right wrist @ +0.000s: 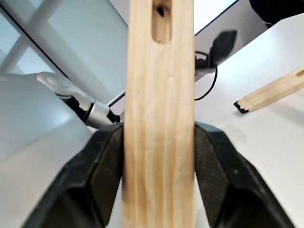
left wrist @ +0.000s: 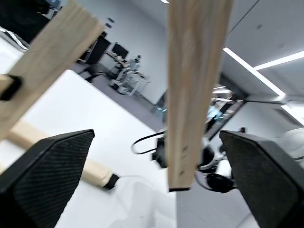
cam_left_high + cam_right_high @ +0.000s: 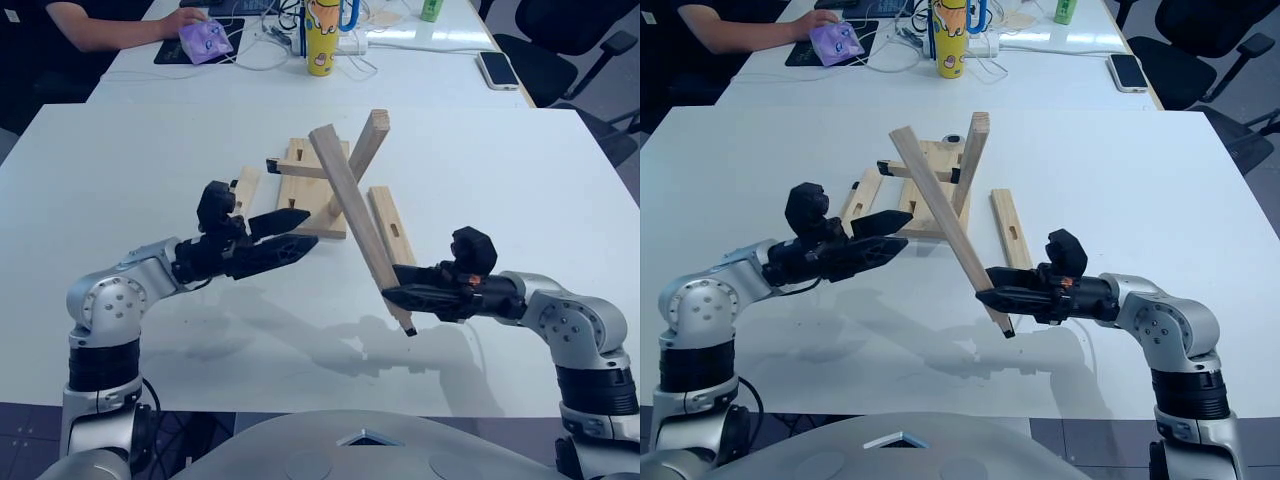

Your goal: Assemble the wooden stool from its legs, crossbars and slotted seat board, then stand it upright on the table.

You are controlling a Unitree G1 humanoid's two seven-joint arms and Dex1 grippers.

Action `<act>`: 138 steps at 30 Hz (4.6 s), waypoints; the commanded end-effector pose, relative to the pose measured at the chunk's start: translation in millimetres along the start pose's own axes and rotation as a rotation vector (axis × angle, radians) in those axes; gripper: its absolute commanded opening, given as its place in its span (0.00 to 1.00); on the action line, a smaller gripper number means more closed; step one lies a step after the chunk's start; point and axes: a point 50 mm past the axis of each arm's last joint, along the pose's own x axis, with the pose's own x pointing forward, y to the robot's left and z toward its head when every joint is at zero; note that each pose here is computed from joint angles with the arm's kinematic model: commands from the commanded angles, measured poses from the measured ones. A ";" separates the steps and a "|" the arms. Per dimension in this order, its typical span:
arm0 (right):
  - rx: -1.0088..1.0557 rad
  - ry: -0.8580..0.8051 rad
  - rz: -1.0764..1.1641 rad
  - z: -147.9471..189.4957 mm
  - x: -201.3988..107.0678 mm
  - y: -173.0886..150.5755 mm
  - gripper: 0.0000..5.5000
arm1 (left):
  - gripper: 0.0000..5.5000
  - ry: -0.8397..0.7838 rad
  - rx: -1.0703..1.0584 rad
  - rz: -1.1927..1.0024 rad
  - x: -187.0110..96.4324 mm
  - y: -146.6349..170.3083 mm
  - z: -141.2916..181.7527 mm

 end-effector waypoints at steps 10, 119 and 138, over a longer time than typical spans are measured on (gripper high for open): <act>-0.080 0.099 0.033 1.4 13.8 -12.2 0.38 | 0.89 0.025 -0.041 -0.056 12.8 -5.1 5.8; -0.367 -0.093 -0.953 -21.3 40.7 -57.0 0.54 | 0.37 -0.118 0.440 0.399 -64.1 -5.0 62.8; -0.353 -0.018 -1.032 -34.9 60.5 -102.1 0.00 | 0.37 -0.075 0.626 0.384 -24.7 13.6 44.6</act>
